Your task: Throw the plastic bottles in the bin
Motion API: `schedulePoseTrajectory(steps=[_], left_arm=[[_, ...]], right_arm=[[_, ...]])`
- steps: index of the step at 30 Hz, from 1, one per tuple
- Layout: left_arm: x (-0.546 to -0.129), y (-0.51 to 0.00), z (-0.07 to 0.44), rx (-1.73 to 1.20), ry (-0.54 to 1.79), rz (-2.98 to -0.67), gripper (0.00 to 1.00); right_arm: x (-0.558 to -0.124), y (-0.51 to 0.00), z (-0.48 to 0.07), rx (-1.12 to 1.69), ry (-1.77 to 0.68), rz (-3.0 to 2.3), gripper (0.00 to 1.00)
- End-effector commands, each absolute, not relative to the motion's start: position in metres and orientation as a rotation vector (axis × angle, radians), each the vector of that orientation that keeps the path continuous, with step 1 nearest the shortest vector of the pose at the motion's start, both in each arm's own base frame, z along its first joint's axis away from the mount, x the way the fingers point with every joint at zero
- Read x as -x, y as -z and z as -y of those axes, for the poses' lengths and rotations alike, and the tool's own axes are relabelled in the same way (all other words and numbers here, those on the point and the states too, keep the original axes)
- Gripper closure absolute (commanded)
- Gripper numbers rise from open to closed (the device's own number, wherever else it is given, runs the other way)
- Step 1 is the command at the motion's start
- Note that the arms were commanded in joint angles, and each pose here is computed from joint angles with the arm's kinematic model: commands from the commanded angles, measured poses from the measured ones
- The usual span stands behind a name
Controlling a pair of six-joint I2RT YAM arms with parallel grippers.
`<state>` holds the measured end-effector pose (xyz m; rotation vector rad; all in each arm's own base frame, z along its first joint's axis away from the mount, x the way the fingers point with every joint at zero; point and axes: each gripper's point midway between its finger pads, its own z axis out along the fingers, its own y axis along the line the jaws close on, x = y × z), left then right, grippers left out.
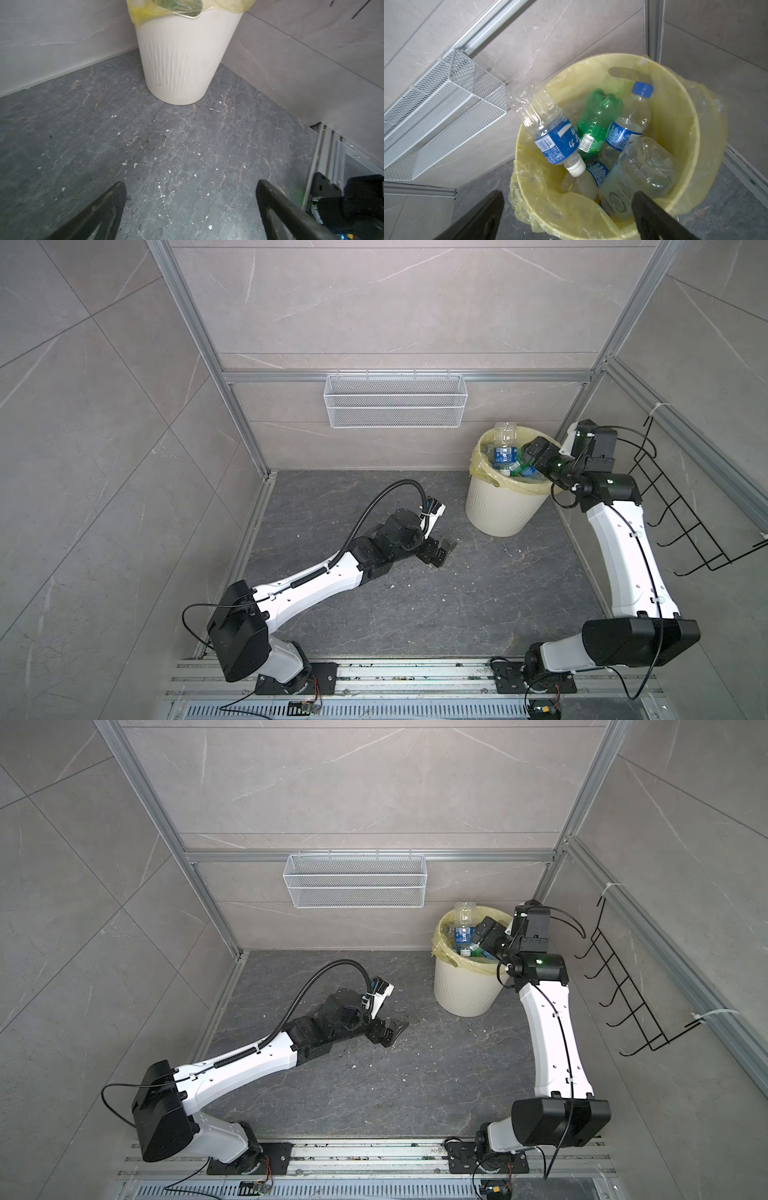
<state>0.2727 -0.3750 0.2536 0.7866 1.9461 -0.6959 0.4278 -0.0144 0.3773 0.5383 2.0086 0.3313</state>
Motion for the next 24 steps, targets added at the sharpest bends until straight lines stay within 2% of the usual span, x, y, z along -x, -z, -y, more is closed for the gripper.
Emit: schedulePoseTrajectory(steps=[1,9,14,18,24], left_arm=[[-0.288,-0.283,0.347,-0.670,0.556,-1.881,0.00],[-0.332,-0.294,0.240,-0.358,0.255,-1.894,0.00],[-0.337,-0.304,0.177,-0.190,0.054,-1.835,0.00],[-0.342,-0.300,0.132,-0.084,-0.159,-1.796,0.00],[-0.348,-0.274,0.059,0.086,-0.313,-1.768,0.00]], right_arm=[[-0.411,-0.398,0.002,-0.458,-0.351,-1.940,0.00],[-0.390,-0.377,-0.057,-0.170,-0.217,-1.969,0.00],[-0.375,-0.356,-0.094,0.006,-0.192,-1.916,0.00],[-0.374,-0.316,-0.096,0.018,-0.160,-1.976,0.00],[-0.378,-0.249,-0.082,-0.017,-0.036,-2.056,0.00]])
